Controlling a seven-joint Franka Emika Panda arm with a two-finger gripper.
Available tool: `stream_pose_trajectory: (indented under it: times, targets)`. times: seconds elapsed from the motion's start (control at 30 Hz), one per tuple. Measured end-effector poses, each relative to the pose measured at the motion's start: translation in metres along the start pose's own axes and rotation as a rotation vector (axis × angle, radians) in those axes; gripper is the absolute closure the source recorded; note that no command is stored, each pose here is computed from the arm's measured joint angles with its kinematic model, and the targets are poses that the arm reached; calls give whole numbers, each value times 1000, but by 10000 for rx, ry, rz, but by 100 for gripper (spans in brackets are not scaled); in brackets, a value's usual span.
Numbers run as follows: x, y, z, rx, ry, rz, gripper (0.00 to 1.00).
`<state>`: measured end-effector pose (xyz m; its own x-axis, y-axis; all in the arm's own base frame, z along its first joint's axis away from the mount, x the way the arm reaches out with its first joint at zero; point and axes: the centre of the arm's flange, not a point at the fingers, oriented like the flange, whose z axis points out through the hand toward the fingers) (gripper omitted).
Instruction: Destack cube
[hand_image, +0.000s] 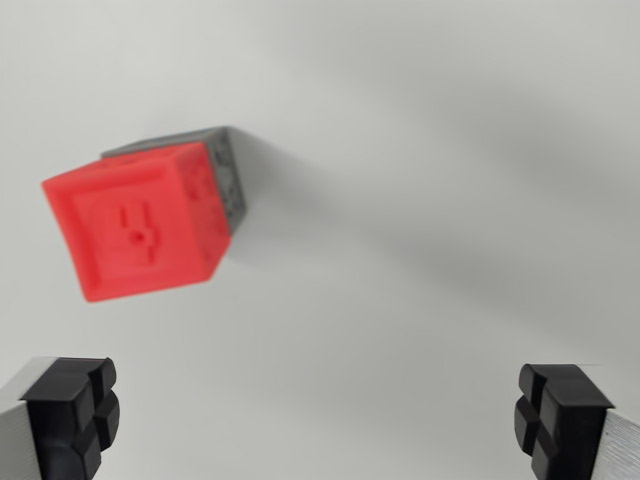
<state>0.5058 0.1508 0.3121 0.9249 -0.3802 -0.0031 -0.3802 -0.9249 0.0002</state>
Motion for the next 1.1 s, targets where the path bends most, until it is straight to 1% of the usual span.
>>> stream_pose_trajectory:
  times: [0.07,0.27,0.4,0.5,0.6,0.63,0.67,0.73,0.8,0.83,0.93,1.1]
  targets:
    - [-6,-6,3,-4,-5,-223,0]
    - [-23,-26,13,-1,-2,-874,0]
    - [-33,-36,20,-5,-12,-1256,0]
    - [-42,-46,25,6,-11,-1601,0]
    - [-50,-55,30,1,-25,-1876,0]
    - [-53,-57,32,5,-23,-1953,0]
    - [-54,-58,34,12,-11,-2005,0]
    - [-54,-59,42,20,-4,-2040,0]
    - [-53,-58,50,13,-18,-2030,0]
    - [-52,-57,56,2,-31,-2027,0]
    - [-51,-57,72,-16,-51,-2029,0]
    - [-52,-57,92,-12,-45,-2037,0]
